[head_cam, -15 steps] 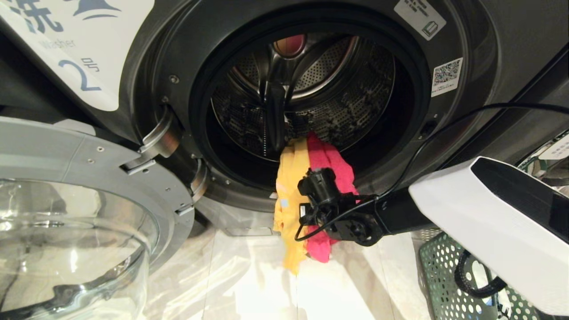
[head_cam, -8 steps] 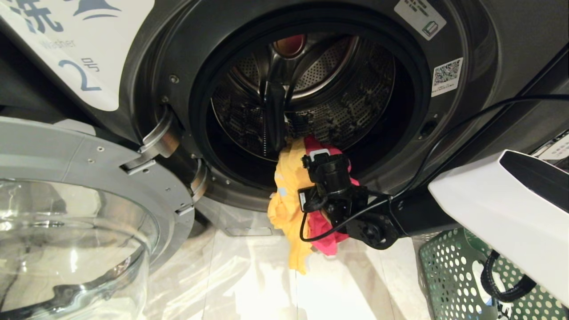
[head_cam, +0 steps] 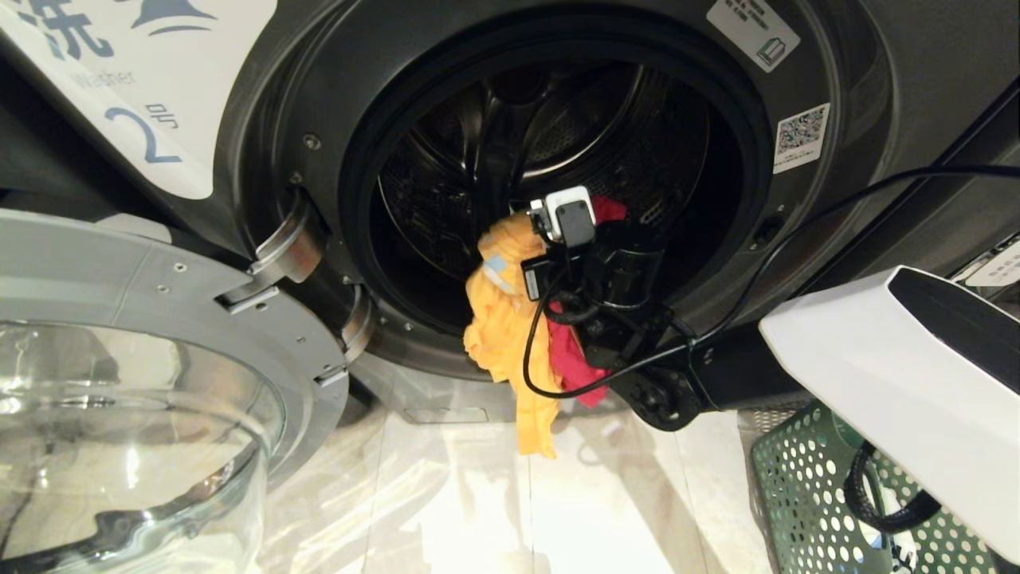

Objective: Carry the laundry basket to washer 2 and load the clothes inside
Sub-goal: Place the clothes into the washing machine

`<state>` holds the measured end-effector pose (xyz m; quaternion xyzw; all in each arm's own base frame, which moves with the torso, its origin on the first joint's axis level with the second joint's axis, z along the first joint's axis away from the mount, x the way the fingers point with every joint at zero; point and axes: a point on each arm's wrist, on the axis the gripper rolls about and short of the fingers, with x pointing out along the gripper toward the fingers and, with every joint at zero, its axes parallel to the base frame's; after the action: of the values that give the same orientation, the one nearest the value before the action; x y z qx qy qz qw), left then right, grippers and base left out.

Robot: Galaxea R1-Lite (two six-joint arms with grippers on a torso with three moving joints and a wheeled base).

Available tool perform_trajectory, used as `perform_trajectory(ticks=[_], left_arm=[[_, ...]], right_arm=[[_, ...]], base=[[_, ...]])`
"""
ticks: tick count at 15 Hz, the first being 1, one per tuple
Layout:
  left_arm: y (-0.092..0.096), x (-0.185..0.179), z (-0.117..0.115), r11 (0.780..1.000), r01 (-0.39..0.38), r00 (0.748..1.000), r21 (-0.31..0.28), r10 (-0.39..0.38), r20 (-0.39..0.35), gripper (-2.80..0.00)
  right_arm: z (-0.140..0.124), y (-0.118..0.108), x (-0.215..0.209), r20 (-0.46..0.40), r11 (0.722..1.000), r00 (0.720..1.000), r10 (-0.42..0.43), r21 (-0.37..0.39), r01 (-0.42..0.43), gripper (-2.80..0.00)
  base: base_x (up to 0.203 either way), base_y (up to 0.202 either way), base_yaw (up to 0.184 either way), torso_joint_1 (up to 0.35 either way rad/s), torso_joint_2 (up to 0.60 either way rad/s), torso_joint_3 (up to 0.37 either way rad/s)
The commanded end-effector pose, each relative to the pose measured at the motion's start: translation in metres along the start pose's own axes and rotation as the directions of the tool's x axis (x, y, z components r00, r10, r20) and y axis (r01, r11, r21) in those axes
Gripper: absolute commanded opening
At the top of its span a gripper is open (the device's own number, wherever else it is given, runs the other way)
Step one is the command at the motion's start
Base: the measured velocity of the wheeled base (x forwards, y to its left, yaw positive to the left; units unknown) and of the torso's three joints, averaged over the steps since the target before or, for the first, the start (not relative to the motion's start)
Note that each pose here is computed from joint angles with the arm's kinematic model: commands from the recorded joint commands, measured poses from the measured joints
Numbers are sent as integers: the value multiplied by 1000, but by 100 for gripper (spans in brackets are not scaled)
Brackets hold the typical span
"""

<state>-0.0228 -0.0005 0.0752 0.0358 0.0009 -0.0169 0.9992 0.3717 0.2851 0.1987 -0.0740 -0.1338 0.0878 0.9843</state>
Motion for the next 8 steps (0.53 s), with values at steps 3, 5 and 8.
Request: perform_trajectory(ticks=[3, 5, 8], left_arm=[[0, 0, 0, 1000, 0, 1000, 0, 0, 0, -280], [0, 0, 0, 1000, 0, 1000, 0, 0, 0, -280], [0, 0, 0, 1000, 0, 1000, 0, 0, 0, -280]], right_arm=[[26, -11, 33, 299, 989, 953, 39, -145, 5, -280], [34, -28, 46, 452, 962, 888, 85, -269, 44, -280], [38, -52, 49, 568, 944, 822, 45, -292, 151, -280]], base=[[0, 0, 0, 0, 0, 0], [0, 0, 0, 0, 0, 0], [0, 0, 0, 0, 0, 0]])
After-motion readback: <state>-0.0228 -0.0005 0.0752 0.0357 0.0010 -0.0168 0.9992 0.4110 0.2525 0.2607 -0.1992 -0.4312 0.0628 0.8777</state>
